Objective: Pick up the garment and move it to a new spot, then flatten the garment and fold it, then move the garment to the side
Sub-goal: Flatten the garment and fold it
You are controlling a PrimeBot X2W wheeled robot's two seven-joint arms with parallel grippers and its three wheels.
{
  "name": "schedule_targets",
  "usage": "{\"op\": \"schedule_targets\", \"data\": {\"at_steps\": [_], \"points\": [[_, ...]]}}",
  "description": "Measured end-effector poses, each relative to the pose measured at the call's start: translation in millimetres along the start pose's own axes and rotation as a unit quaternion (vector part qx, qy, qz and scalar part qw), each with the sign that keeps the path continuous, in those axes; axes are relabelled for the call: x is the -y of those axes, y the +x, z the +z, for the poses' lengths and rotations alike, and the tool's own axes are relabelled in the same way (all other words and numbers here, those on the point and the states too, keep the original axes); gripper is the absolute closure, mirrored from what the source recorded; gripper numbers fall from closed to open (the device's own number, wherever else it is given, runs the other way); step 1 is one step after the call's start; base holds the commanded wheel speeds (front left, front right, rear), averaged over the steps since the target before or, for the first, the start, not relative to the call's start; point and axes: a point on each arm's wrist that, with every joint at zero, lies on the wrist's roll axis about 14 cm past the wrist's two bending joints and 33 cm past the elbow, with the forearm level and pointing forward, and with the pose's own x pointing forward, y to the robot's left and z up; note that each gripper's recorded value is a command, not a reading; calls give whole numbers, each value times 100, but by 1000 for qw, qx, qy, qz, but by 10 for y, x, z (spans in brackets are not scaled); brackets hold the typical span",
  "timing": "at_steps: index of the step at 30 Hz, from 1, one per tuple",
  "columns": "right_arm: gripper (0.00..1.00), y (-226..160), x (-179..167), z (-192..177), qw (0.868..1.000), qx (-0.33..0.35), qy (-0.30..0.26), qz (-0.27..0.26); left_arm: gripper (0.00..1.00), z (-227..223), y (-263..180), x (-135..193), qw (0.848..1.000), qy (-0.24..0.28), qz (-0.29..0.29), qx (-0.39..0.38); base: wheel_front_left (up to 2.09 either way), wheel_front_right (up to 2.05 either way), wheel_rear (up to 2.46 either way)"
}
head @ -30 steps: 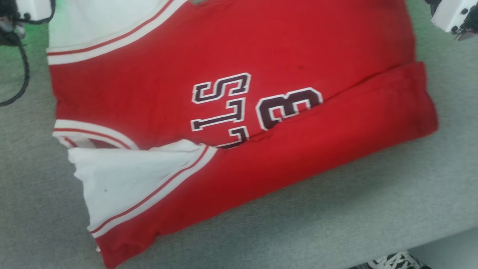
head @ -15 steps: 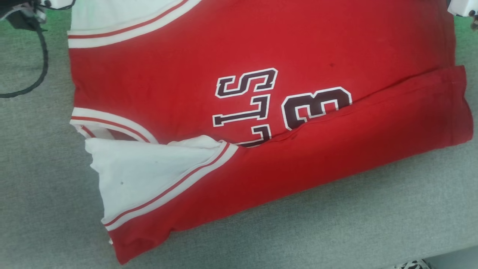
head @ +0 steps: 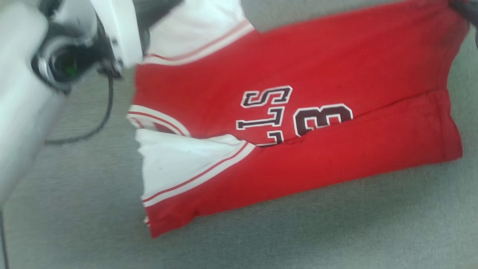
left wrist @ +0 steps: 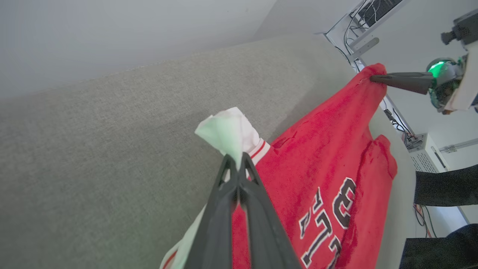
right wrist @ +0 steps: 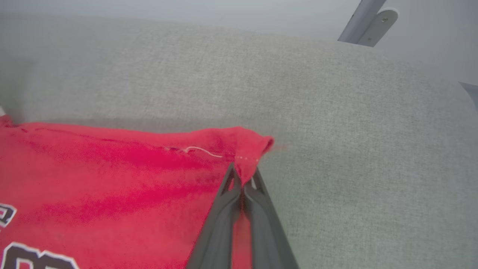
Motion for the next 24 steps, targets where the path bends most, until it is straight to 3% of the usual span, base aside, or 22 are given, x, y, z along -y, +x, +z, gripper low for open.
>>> {"op": "schedule_targets", "data": {"at_steps": [7, 14, 24], "points": [[100, -432, -223, -130, 999, 9, -23, 44, 100, -158, -754, 361, 999, 20, -19, 45, 0, 0, 0], [100, -745, -249, -511, 998, 4, -13, 66, 100, -645, -1318, 503, 996, -24, -15, 81, 0, 0, 0], [100, -745, -281, -1077, 996, -2, 36, 79, 100, -1411, -1280, 493, 992, -104, 5, 72, 0, 0, 0]]}}
